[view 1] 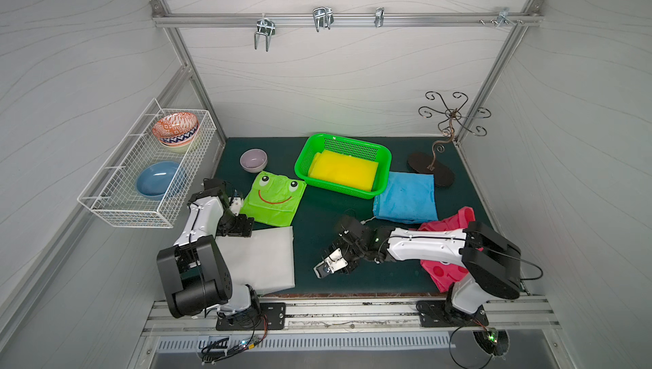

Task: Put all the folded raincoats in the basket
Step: Move the raincoat to the center of the board.

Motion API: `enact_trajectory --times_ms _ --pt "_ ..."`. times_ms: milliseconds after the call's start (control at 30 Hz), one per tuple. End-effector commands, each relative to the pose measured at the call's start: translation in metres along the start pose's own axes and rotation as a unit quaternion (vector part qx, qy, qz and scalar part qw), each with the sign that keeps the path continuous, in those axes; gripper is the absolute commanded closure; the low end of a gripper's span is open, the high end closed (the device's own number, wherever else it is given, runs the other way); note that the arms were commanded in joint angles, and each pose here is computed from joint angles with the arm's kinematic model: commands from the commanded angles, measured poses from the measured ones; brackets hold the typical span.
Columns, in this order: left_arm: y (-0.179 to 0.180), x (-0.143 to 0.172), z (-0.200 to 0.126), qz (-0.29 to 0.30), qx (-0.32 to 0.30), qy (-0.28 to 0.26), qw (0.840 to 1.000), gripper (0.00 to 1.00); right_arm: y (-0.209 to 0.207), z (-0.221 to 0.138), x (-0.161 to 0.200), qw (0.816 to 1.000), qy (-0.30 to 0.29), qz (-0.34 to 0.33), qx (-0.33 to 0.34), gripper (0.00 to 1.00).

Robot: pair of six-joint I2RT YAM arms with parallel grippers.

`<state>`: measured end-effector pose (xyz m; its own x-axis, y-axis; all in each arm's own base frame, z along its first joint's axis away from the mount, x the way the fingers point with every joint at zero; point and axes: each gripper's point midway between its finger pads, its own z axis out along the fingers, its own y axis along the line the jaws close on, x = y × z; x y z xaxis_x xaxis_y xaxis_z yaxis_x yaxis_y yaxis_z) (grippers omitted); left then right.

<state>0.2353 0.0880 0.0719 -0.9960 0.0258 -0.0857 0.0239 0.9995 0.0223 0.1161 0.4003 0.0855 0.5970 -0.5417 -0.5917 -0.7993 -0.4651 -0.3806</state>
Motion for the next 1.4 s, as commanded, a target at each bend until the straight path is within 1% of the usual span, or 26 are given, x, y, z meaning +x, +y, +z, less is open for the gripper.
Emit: enact_trajectory --times_ms 0,33,100,167,200,267,300,333,367,400,433,467,500,533,567,600,667,767,833,900,1033,1100,1167,1200,1333,1367 --pt "0.002 0.008 0.002 0.026 -0.011 0.004 1.0 0.01 -0.028 -0.01 -0.048 0.987 -0.107 0.117 0.015 0.12" --pt "0.005 0.009 0.004 0.026 -0.019 0.007 0.999 0.01 -0.034 -0.007 -0.055 0.985 -0.125 0.12 0.024 0.01" --pt "0.01 0.011 0.009 0.02 -0.033 0.013 0.999 0.01 -0.04 0.006 -0.064 0.981 -0.138 0.133 0.016 0.01" --pt "0.011 0.013 0.012 0.012 -0.036 0.016 0.999 0.01 -0.049 0.019 -0.071 0.98 -0.132 0.147 0.021 0.01" --pt "0.01 0.014 0.013 0.009 -0.035 0.018 0.999 0.01 -0.057 0.023 -0.074 0.978 -0.127 0.164 0.039 0.01" --pt "0.006 0.018 0.016 0.009 -0.029 0.018 0.999 0.01 -0.083 0.019 -0.075 0.962 -0.125 0.223 0.1 0.01" --pt "0.005 0.021 0.018 0.013 -0.027 0.02 0.999 0.01 -0.101 0.014 -0.068 0.941 -0.121 0.282 0.141 0.01" --pt "0.003 0.024 0.021 0.017 -0.026 0.022 0.999 0.01 -0.117 0.007 -0.054 0.904 -0.108 0.378 0.171 0.01" --pt "0.003 0.026 0.024 0.022 -0.026 0.024 0.999 0.01 -0.123 0.002 -0.033 0.864 -0.072 0.464 0.183 0.01" --pt "0.001 0.03 0.027 0.027 -0.025 0.026 0.999 0.01 -0.126 -0.006 -0.013 0.805 -0.039 0.566 0.176 0.01" --pt "0.001 0.032 0.028 0.03 -0.024 0.028 0.999 0.01 -0.122 -0.005 -0.005 0.77 -0.026 0.627 0.121 0.01" --pt "-0.001 0.035 0.03 0.033 -0.023 0.03 0.999 0.01 -0.118 -0.002 -0.005 0.749 -0.032 0.659 0.063 0.01" --pt "-0.002 0.037 0.03 0.035 -0.02 0.03 0.999 0.01 -0.112 0.003 -0.004 0.723 -0.04 0.689 0.011 0.01" --pt "-0.004 0.039 0.03 0.037 -0.018 0.029 0.999 0.01 -0.107 0.009 -0.001 0.701 -0.047 0.712 -0.023 0.04" --pt "-0.006 0.04 0.029 0.038 -0.015 0.027 0.999 0.01 -0.101 0.015 0.001 0.691 -0.047 0.72 -0.045 0.07" --pt "-0.008 0.041 0.028 0.04 -0.012 0.025 0.999 0.01 -0.097 0.021 0.005 0.687 -0.038 0.723 -0.053 0.08" --pt "-0.012 0.044 0.024 0.046 -0.005 0.02 0.999 0.01 -0.088 0.033 0.005 0.69 -0.025 0.719 -0.079 0.09" --pt "-0.018 0.053 0.024 0.064 0.003 0.02 0.998 0.01 -0.081 0.041 -0.01 0.689 -0.018 0.714 -0.125 0.1" --pt "-0.018 0.059 0.027 0.075 -0.004 0.022 0.997 0.01 -0.074 0.047 -0.02 0.7 -0.001 0.702 -0.135 0.1" --pt "-0.018 0.065 0.031 0.079 -0.009 0.027 0.996 0.01 -0.064 0.056 -0.024 0.713 0.035 0.689 -0.129 0.1" --pt "-0.02 0.07 0.033 0.077 -0.007 0.033 0.996 0.01 -0.052 0.067 -0.027 0.742 0.113 0.654 -0.093 0.1" --pt "-0.019 0.069 0.032 0.072 -0.009 0.029 0.997 0.01 -0.05 0.071 -0.029 0.748 0.134 0.644 -0.082 0.13" --pt "-0.02 0.067 0.031 0.068 -0.007 0.024 0.997 0.01 -0.046 0.074 -0.029 0.746 0.153 0.643 -0.08 0.16" --pt "-0.02 0.067 0.03 0.065 -0.007 0.023 0.998 0.01 -0.044 0.075 -0.028 0.74 0.159 0.649 -0.08 0.16" --pt "-0.021 0.065 0.027 0.06 -0.004 0.02 0.998 0.01 -0.032 0.082 -0.03 0.711 0.156 0.676 -0.116 0.24" --pt "-0.021 0.065 0.027 0.059 -0.004 0.019 0.998 0.01 -0.03 0.084 -0.031 0.708 0.154 0.678 -0.124 0.26"
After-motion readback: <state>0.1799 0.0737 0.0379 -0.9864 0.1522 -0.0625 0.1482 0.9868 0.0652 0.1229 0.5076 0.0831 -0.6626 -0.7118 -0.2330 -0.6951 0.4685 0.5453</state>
